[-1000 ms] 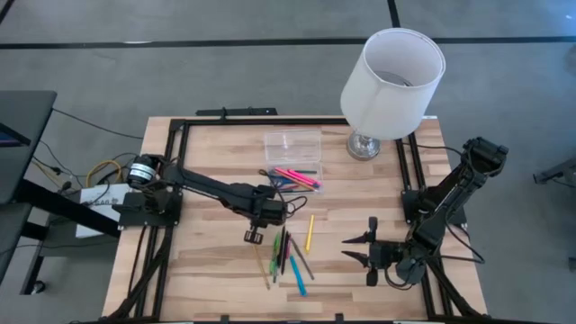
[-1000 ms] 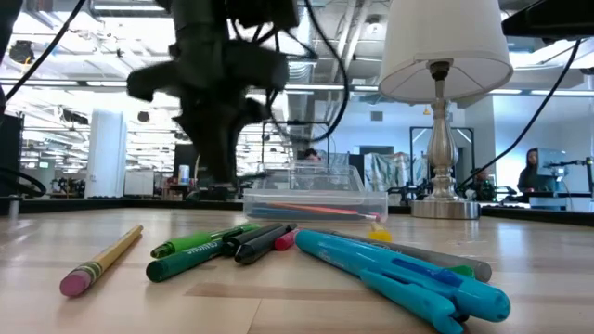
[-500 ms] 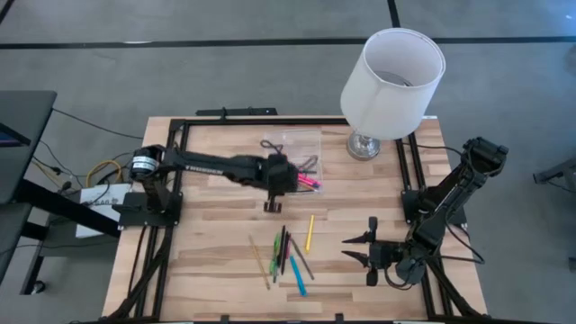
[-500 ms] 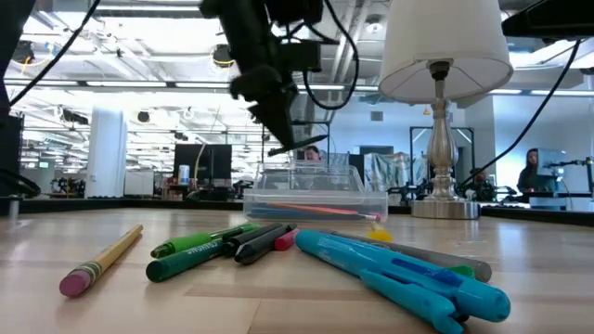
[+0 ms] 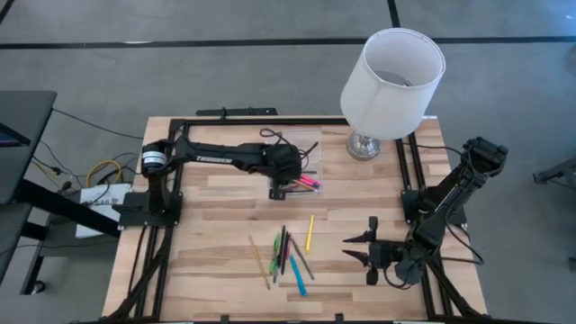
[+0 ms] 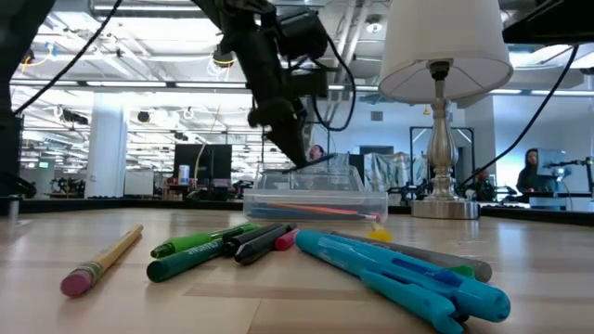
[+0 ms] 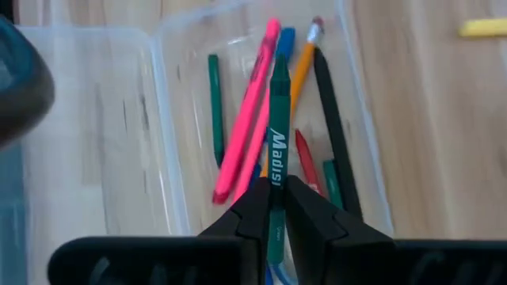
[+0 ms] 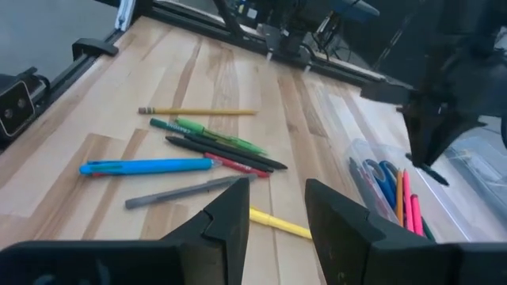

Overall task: Pick & place school supplies into a supply box
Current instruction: Put the left green crayon into the supply box, then put the yellow pen into the supply box

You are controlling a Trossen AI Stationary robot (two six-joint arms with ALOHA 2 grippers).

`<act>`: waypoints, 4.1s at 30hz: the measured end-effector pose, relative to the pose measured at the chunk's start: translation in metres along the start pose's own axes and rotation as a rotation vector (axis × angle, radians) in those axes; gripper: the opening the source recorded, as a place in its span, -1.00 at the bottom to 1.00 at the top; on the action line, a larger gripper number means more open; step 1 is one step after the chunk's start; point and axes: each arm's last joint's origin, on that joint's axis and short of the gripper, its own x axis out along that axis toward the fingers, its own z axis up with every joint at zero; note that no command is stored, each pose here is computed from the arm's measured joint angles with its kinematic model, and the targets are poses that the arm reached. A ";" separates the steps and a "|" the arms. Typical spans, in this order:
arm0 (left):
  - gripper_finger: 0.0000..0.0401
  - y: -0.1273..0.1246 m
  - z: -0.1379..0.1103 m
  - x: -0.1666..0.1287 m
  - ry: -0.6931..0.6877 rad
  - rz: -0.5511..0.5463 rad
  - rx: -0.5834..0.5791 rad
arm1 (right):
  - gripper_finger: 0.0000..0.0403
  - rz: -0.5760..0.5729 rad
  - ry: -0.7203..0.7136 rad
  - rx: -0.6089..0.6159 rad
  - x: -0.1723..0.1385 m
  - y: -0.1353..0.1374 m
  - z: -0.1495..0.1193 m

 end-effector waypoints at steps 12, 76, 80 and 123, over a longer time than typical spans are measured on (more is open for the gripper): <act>-0.53 0.002 -0.003 0.001 0.043 0.051 0.016 | -0.41 -0.023 0.014 0.025 0.004 -0.004 -0.001; -0.35 -0.209 -0.102 -0.190 -0.281 0.144 -0.189 | -0.41 0.547 0.627 -0.566 0.181 -0.071 -0.004; -0.35 -0.210 -0.102 -0.191 -0.299 0.169 -0.185 | -0.41 0.554 0.619 -0.593 0.183 -0.072 -0.005; -0.35 -0.233 -0.157 -0.149 -0.215 0.183 -0.248 | -0.96 0.336 1.090 0.160 0.202 -0.070 -0.018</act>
